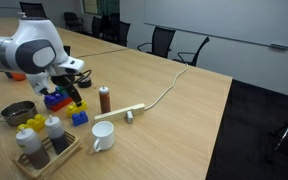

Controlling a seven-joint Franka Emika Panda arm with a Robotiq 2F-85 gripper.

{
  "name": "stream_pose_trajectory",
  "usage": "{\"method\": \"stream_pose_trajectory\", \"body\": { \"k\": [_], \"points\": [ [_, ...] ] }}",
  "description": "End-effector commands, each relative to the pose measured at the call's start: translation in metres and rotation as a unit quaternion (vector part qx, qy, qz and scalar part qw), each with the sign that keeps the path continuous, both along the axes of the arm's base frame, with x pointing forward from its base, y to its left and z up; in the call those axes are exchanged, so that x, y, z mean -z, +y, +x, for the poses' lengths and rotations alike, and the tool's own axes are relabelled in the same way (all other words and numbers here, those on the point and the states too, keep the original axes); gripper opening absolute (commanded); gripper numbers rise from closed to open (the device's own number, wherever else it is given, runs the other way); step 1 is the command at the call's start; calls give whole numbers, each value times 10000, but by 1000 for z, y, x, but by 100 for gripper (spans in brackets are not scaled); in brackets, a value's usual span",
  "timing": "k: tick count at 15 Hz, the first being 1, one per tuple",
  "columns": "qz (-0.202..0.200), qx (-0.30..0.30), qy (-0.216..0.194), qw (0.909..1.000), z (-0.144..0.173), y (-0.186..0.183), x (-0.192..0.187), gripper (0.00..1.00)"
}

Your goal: Put the right blue legos on the table

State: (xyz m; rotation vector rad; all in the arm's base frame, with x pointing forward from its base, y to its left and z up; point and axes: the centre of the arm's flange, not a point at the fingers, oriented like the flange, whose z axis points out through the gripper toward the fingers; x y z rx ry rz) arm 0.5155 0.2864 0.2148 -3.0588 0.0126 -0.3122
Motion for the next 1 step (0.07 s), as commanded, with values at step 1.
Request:
{"method": "stream_pose_trajectory", "body": {
  "k": [1],
  "points": [
    [0, 0, -1, 10000, 0, 0, 0, 100]
  ]
}}
